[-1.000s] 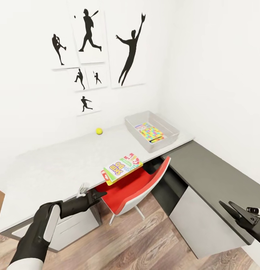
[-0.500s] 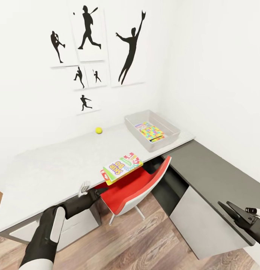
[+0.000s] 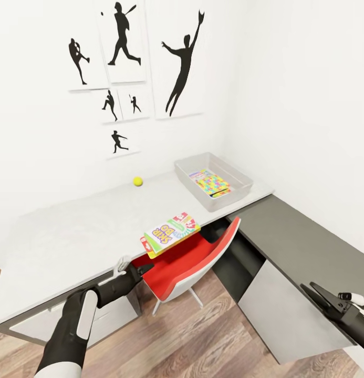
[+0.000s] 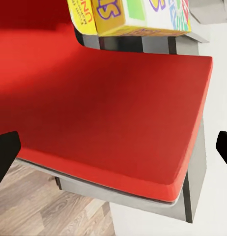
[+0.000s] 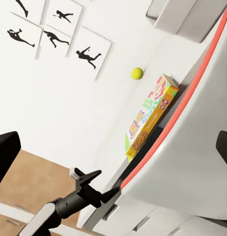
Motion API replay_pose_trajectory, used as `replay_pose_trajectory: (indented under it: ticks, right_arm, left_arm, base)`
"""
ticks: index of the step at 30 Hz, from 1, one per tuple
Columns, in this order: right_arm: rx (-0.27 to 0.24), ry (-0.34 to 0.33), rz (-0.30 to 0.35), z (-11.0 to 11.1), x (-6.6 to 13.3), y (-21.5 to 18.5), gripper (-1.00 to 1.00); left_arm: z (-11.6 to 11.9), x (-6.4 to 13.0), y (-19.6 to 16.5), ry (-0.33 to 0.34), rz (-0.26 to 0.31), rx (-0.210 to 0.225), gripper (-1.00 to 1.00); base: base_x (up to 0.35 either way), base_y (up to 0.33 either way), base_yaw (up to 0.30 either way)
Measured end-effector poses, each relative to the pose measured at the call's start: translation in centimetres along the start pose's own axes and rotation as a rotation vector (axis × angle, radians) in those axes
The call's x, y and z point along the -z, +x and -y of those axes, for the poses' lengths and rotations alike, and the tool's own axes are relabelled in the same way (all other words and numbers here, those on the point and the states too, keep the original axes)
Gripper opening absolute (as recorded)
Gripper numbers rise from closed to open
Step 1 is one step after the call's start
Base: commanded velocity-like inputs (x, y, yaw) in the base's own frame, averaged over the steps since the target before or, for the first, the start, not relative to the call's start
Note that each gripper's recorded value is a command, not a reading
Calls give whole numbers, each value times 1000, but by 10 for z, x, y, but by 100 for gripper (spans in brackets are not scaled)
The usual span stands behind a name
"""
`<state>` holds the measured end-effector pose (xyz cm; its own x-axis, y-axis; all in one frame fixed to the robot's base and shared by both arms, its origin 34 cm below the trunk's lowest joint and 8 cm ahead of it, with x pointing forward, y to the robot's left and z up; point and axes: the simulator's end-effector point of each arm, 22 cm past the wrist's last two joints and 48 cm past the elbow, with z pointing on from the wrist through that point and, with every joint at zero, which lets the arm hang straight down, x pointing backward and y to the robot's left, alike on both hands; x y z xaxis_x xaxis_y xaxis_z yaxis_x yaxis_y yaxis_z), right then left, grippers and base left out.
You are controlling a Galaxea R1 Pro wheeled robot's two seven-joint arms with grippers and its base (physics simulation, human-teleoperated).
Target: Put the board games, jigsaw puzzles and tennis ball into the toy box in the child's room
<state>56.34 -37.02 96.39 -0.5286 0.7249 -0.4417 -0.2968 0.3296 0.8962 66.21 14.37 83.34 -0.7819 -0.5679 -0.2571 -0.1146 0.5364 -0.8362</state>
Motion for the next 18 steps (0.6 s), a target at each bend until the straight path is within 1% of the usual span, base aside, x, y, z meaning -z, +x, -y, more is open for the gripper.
replay_pose_trajectory:
  ticks: [4, 7, 10, 18]
  right_arm:
    - [-4, -2, 1, 4, -3, 4, 100]
    - [9, -9, 15, 7, -8, 11, 100]
    - [19, -2, 30, 11, -12, 17, 100]
    - [38, 22, 17, 18, -13, 23, 100]
  left_arm:
    - [-1, -3, -2, 11, 11, 16, 100]
    - [5, -5, -6, 50, 30, 46, 100]
    - [14, -4, -12, 93, 51, 77, 100]
    - [22, -3, -16, 129, 68, 100, 100]
  base:
    - [0, 0, 0]
    - [0, 0, 0]
    - [0, 0, 0]
    - [0, 0, 0]
